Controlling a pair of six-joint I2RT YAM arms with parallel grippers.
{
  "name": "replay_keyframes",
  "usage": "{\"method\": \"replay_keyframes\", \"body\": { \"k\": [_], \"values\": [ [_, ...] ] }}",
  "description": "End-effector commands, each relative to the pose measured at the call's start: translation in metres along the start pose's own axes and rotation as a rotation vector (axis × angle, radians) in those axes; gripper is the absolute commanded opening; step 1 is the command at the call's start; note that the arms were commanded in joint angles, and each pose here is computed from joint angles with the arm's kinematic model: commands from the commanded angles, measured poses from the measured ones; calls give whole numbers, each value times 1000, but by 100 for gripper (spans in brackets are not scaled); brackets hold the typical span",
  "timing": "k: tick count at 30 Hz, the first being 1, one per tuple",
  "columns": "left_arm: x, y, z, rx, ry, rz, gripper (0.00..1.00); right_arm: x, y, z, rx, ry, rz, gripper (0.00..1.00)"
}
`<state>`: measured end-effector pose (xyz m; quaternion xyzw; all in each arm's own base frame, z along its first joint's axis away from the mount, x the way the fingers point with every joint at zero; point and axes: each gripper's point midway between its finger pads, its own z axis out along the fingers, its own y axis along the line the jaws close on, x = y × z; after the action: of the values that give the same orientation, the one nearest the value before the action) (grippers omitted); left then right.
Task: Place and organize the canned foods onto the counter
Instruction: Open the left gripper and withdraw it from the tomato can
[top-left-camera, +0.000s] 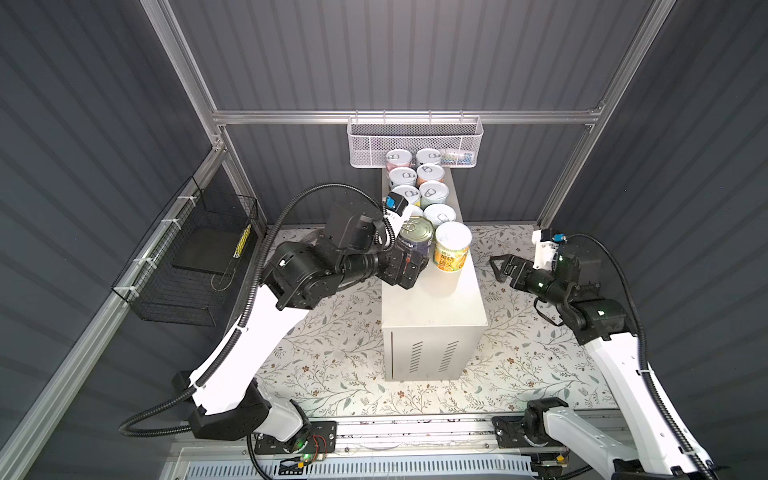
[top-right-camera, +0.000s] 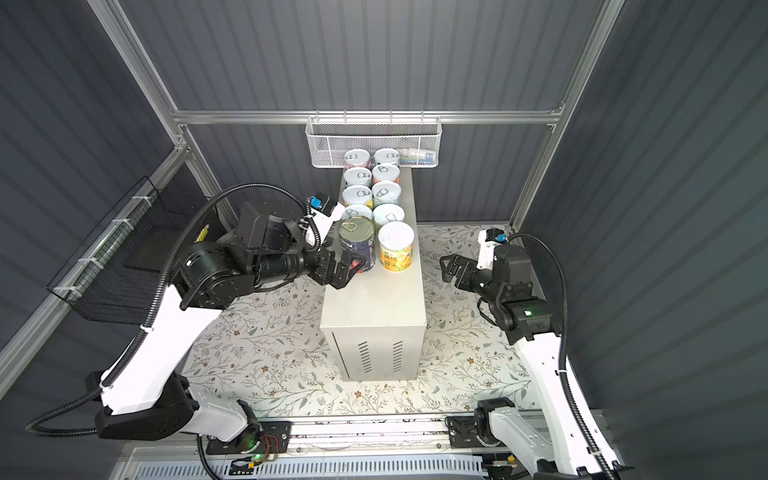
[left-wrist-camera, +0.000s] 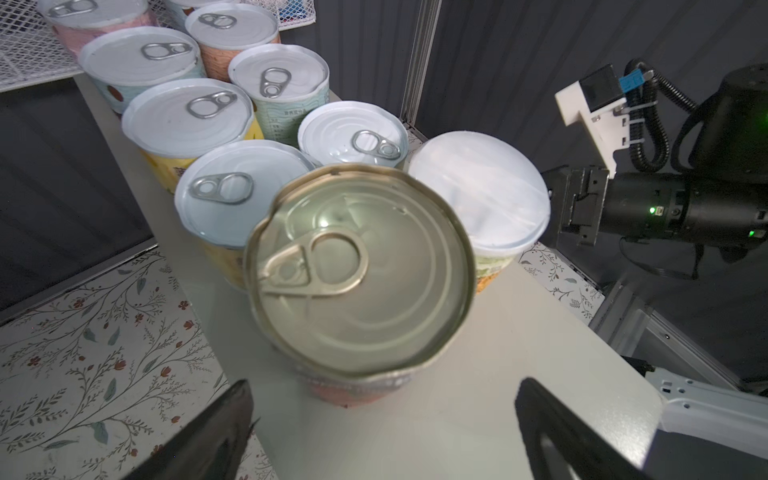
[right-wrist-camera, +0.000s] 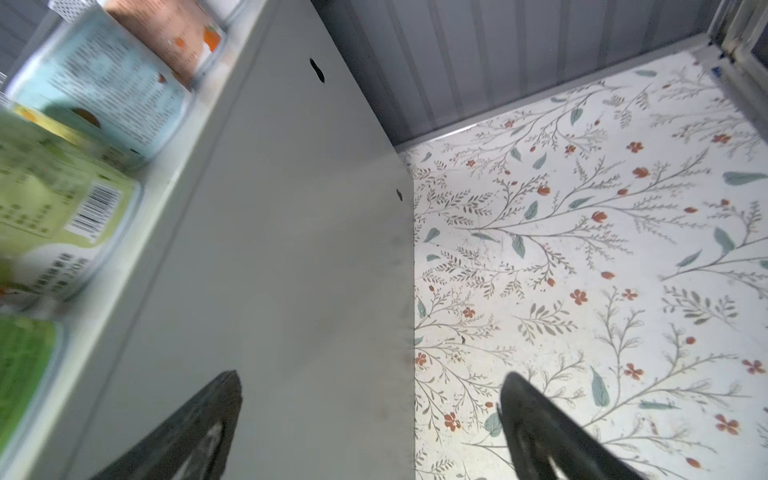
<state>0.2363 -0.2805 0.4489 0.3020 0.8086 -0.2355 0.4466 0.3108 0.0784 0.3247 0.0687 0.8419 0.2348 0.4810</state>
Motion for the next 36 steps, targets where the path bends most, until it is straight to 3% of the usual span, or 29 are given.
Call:
{"method": "replay_keyframes", "body": {
  "k": [1,9,14,28,36],
  "values": [
    [3,6,-29,-32,-7,36,100,-12,8,-19,6,-22,-41,96],
    [16,50,-70,-265,-32,-5,100,-24,51,-39,-104,-53,-108,91],
    [29,70,-75,-365,-78,-45,100,-21,78,-32,-136,-37,-172,90],
    [51,86,-55,-391,-50,-86,99,-12,118,-13,-221,8,-223,89],
    [55,94,-45,-409,-57,-114,99,-19,97,-26,-119,-51,-246,93]
  ]
}}
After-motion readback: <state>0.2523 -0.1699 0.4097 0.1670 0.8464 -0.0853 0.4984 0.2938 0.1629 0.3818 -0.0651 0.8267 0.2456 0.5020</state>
